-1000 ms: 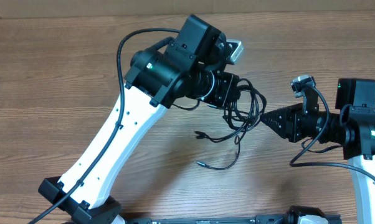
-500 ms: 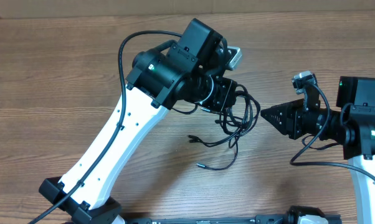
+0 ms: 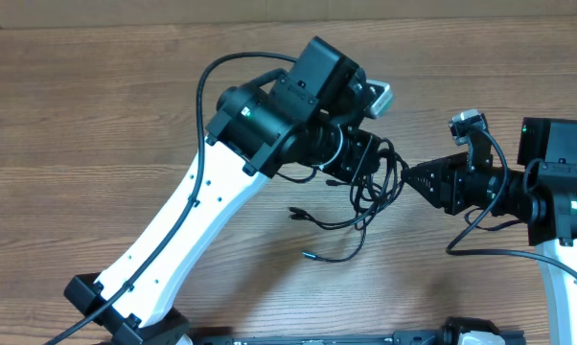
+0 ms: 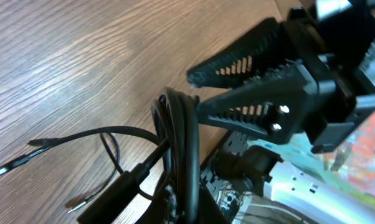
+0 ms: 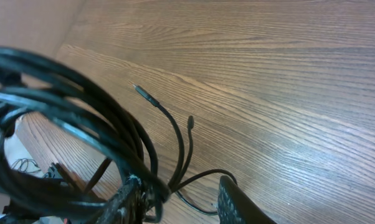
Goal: Untangle cables
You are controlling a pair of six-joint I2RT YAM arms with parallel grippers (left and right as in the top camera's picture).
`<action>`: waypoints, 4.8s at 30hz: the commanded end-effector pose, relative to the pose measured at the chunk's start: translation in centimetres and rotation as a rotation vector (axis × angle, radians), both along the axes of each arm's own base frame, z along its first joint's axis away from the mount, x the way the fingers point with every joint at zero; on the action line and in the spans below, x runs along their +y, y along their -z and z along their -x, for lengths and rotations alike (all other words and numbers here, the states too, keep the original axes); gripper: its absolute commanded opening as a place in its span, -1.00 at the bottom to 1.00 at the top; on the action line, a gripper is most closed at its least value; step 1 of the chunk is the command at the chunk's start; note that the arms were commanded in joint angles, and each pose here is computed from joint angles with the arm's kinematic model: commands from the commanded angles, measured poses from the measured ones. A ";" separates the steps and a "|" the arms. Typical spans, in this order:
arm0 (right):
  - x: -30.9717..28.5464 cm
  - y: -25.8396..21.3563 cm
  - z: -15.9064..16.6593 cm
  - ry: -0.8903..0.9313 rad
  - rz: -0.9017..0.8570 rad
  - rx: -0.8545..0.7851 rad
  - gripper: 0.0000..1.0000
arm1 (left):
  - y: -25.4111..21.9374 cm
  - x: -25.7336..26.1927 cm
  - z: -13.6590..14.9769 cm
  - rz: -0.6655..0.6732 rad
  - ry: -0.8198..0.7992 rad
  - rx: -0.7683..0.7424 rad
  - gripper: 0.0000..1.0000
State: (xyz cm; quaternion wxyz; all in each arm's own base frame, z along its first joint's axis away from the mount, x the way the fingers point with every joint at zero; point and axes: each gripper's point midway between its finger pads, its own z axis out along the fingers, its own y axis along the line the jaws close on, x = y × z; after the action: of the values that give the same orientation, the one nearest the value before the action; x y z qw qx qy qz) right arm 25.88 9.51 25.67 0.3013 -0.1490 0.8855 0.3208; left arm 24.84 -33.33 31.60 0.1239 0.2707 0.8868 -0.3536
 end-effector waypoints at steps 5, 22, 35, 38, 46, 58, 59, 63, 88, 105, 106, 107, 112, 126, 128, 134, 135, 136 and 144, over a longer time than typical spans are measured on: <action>-0.3 0.0 -0.3 0.008 0.023 -0.017 -0.31 | -1.9 -0.7 2.8 0.050 0.120 -0.039 -0.92; -1.3 0.6 -1.7 0.106 0.036 0.023 -0.28 | -1.3 -0.7 6.7 0.044 0.342 -0.057 -0.91; -1.2 1.9 -1.8 0.110 0.015 0.102 -0.30 | -0.5 0.0 5.8 -0.018 0.317 -0.095 -0.91; -1.1 1.9 -1.4 0.109 0.013 0.112 -0.31 | 0.5 1.2 3.8 -0.108 0.191 -0.102 -0.92; 2.3 -2.7 1.7 -0.176 -0.108 -0.131 -0.24 | -0.4 2.7 2.7 -0.023 0.254 -0.100 -0.92; 3.9 -4.0 4.2 -0.390 -0.145 -0.298 0.06 | -1.9 1.8 5.2 0.120 0.460 -0.137 -0.92; 3.7 -3.7 4.0 -0.384 -0.128 -0.293 0.11 | -1.7 2.0 5.3 0.114 0.459 -0.130 -0.91; 3.6 -3.4 3.9 -0.377 -0.108 -0.287 0.12 | -1.6 2.1 5.4 0.107 0.458 -0.124 -0.91; 3.6 -2.6 5.1 -0.372 -0.116 -0.205 -0.92 | -0.9 4.8 -0.9 0.008 0.101 -0.071 -0.92; 1.0 -0.5 2.3 -0.136 0.005 -0.063 0.29 | -1.7 4.7 -0.8 0.067 0.108 -0.045 -0.91; 1.0 -0.6 2.2 -0.133 0.004 -0.062 0.30 | -1.9 4.4 -0.6 0.085 0.119 -0.036 -0.91; 1.0 -0.6 2.2 -0.130 0.003 -0.062 0.31 | -2.2 4.2 -0.3 0.106 0.130 -0.029 -0.92; 1.0 -0.8 1.7 -0.115 -0.004 -0.071 0.34 | -3.0 3.3 0.4 0.164 0.170 -0.019 -0.91; -0.2 -0.5 0.1 -0.009 0.028 -0.050 0.35 | -3.7 1.4 2.8 0.212 0.272 -0.018 -0.91; -0.2 -0.5 0.1 -0.007 0.026 -0.046 0.35 | -3.8 0.9 3.2 0.219 0.289 -0.027 -0.92; -0.2 -0.4 0.2 -0.007 0.025 -0.040 0.34 | -2.7 1.2 1.9 0.132 0.216 -0.064 -0.92; -0.1 -0.4 0.3 -0.007 0.024 -0.037 0.34 | -2.4 1.4 1.4 0.108 0.188 -0.066 -0.92; -0.1 -0.3 0.5 -0.010 0.021 -0.028 0.34 | -1.9 1.8 0.8 0.068 0.143 -0.072 -0.92; 3.1 -2.6 3.5 -0.301 -0.109 -0.182 0.36 | -2.0 1.7 0.9 0.074 0.138 -0.060 -0.92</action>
State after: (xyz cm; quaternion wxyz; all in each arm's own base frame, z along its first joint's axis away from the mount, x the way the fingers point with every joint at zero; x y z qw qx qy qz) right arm 22.95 11.44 26.77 0.3069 -0.2396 0.8464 0.3634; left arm 25.31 -31.30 31.47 0.1270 0.3236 0.8678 -0.3550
